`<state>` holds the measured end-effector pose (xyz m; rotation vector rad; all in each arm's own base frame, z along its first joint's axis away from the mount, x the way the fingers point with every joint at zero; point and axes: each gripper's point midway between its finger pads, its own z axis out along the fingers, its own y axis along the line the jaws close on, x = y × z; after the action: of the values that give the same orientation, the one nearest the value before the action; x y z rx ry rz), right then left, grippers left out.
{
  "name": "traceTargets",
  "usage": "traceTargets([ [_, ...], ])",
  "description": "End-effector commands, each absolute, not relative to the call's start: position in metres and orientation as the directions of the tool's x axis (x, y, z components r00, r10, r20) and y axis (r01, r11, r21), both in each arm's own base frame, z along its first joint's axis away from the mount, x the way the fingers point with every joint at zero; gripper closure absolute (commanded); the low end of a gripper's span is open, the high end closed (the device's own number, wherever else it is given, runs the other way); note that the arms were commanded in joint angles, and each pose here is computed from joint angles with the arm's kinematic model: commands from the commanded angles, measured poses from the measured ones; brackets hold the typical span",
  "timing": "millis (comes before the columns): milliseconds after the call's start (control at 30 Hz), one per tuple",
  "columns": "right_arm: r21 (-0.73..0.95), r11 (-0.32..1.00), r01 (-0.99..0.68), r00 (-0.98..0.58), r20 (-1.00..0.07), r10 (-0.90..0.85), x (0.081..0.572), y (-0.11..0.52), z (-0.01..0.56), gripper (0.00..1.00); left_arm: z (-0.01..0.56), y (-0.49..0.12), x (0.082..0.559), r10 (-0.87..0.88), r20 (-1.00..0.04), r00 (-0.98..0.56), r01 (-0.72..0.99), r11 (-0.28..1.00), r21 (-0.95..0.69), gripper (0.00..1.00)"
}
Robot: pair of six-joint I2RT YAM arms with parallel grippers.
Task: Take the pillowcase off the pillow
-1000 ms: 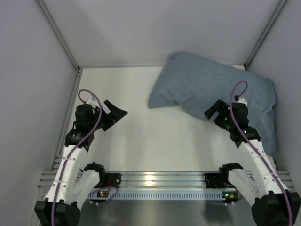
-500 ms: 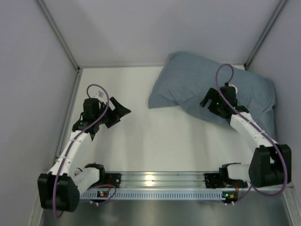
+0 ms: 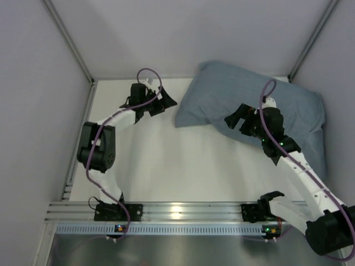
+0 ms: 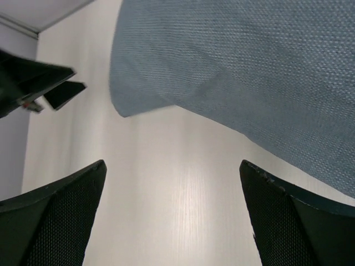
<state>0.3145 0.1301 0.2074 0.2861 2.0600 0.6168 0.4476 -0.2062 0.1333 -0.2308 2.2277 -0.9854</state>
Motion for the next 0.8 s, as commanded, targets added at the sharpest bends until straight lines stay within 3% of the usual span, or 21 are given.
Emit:
traceTargets([
  [0,0.562,0.816,-0.132,-0.533,-0.735,0.420,0.299,0.142,0.220,0.01,0.138,-0.227,0.494,-0.372,-0.610,-0.700,0.226,0.695,-0.683,0.01],
  [133,0.566,0.804,-0.183,-0.503,-0.756,0.418,0.284,0.141,0.235,0.01,0.122,-0.241,0.513,-0.398,-0.582,-0.709,0.235,0.644,-0.728,0.01],
  [233,0.546,0.818,-0.182,-0.486,-0.773,0.407,0.280,0.135,0.240,0.01,0.149,-0.278,0.496,-0.393,-0.550,-0.737,0.412,0.385,-0.826,0.01],
  [267,0.541,0.823,-0.175,-0.481,-0.776,0.408,0.280,0.133,0.240,0.00,0.139,-0.287,0.491,-0.399,-0.471,-0.786,0.366,0.313,-0.876,0.01],
  [300,0.540,0.823,-0.179,-0.479,-0.778,0.406,0.280,0.133,0.240,0.00,0.156,-0.293,0.490,-0.404,-0.513,-0.757,0.453,0.240,-0.858,0.01],
  [367,0.541,0.821,-0.180,-0.483,-0.776,0.405,0.278,0.134,0.239,0.01,0.152,-0.305,0.472,-0.378,-0.431,-0.819,0.421,0.114,-0.900,0.01],
  [400,0.541,0.821,-0.180,-0.486,-0.775,0.404,0.278,0.134,0.238,0.01,0.174,-0.306,0.465,-0.397,-0.491,-0.776,0.520,0.038,-0.853,0.01],
  [467,0.545,0.820,-0.173,-0.504,-0.765,0.402,0.276,0.134,0.232,0.00,0.175,-0.313,0.449,-0.385,-0.429,-0.817,0.486,-0.061,-0.872,0.01],
  [533,0.558,0.812,-0.168,-0.510,-0.754,0.413,0.273,0.135,0.229,0.00,0.164,-0.325,0.445,-0.345,-0.392,-0.853,0.438,-0.063,-0.897,0.01],
  [567,0.563,0.809,-0.170,-0.510,-0.752,0.417,0.271,0.135,0.229,0.01,0.161,-0.335,0.439,-0.320,-0.430,-0.844,0.466,-0.040,-0.884,0.02],
  [600,0.572,0.802,-0.169,-0.512,-0.747,0.424,0.270,0.136,0.230,0.01,0.152,-0.338,0.438,-0.317,-0.432,-0.844,0.457,-0.003,-0.890,0.26],
  [633,0.576,0.799,-0.174,-0.504,-0.749,0.430,0.267,0.135,0.232,0.01,0.131,-0.340,0.438,-0.306,-0.372,-0.877,0.368,0.073,-0.927,0.43],
  [667,0.582,0.794,-0.176,-0.507,-0.745,0.434,0.264,0.135,0.232,0.00,0.117,-0.337,0.438,-0.312,-0.376,-0.873,0.329,0.193,-0.924,0.82],
  [700,0.583,0.793,-0.177,-0.508,-0.744,0.433,0.262,0.135,0.232,0.00,0.128,-0.335,0.443,-0.330,-0.456,-0.826,0.401,0.222,-0.889,1.00],
  [767,0.584,0.793,-0.176,-0.511,-0.743,0.433,0.259,0.135,0.232,0.01,0.115,-0.320,0.439,-0.321,-0.450,-0.833,0.320,0.385,-0.866,1.00],
])
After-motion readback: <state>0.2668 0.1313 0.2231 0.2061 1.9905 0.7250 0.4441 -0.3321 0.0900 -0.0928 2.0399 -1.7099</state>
